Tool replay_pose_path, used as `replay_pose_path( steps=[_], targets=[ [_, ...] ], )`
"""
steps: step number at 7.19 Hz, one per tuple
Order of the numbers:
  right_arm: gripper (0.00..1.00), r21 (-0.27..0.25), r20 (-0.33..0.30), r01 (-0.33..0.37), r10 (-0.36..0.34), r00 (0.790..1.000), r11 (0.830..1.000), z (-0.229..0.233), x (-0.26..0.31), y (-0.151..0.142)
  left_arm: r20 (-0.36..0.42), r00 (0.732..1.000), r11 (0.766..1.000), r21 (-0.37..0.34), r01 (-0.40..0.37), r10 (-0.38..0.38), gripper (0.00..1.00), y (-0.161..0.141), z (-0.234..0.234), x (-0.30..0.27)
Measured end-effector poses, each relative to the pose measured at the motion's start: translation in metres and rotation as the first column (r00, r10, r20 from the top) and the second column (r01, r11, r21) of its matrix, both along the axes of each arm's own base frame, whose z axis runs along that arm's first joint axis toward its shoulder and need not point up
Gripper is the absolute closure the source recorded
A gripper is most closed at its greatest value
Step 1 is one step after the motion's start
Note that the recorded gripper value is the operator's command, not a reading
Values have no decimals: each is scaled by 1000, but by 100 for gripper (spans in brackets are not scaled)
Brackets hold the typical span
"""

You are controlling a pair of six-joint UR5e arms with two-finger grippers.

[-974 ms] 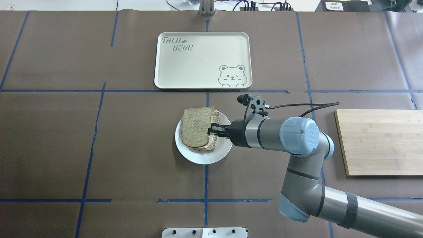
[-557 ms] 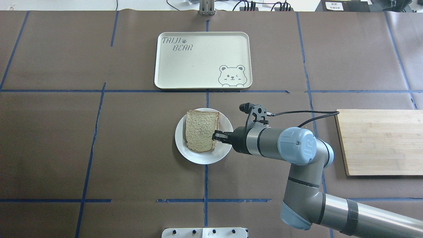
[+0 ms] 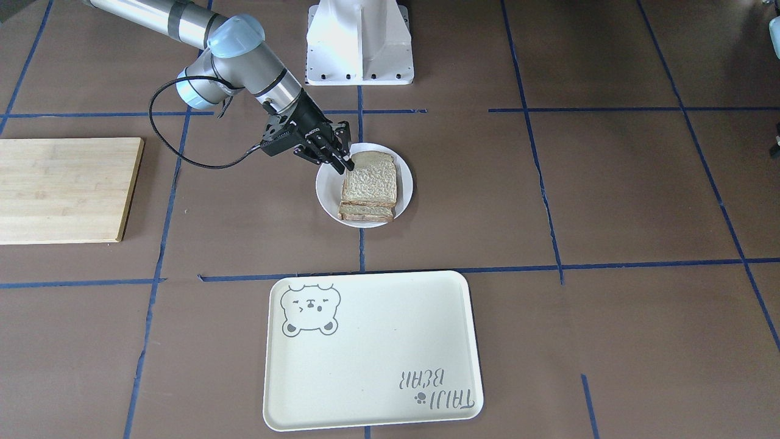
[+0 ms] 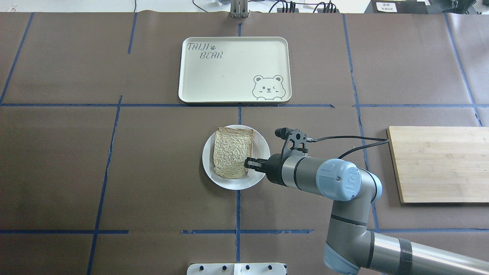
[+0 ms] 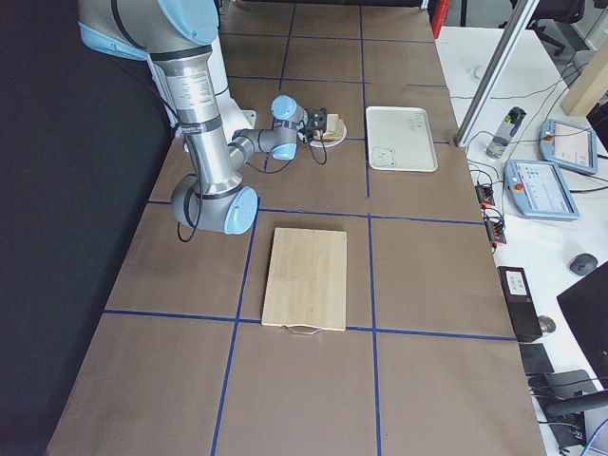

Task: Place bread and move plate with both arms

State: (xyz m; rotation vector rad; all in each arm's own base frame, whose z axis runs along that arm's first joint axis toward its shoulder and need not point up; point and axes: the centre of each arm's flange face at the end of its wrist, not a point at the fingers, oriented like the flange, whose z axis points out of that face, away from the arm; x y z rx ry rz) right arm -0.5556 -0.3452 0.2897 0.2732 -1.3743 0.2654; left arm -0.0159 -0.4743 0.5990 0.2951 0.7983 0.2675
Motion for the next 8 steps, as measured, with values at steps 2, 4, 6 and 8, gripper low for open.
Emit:
replay_pose_path(
  steps=[2, 4, 6, 8],
  targets=[
    [0, -38, -50, 13, -15, 999, 999, -1, 21, -35, 0, 1000, 1000, 0, 0, 0, 0, 0, 0, 0],
    [0, -83, -150, 75, -87, 985, 994, 4, 64, -89, -2, 1000, 1000, 13, -1, 1, 0, -4, -7, 1],
    [0, -105, -289, 148, -173, 942, 983, 20, 126, -145, -5, 1000, 999, 35, 1, -1, 0, -10, -18, 2],
    [0, -100, -398, 228, -249, 883, 968, 35, 215, -190, -20, 1000, 997, 73, 20, -18, 0, -13, -30, 9]
  ],
)
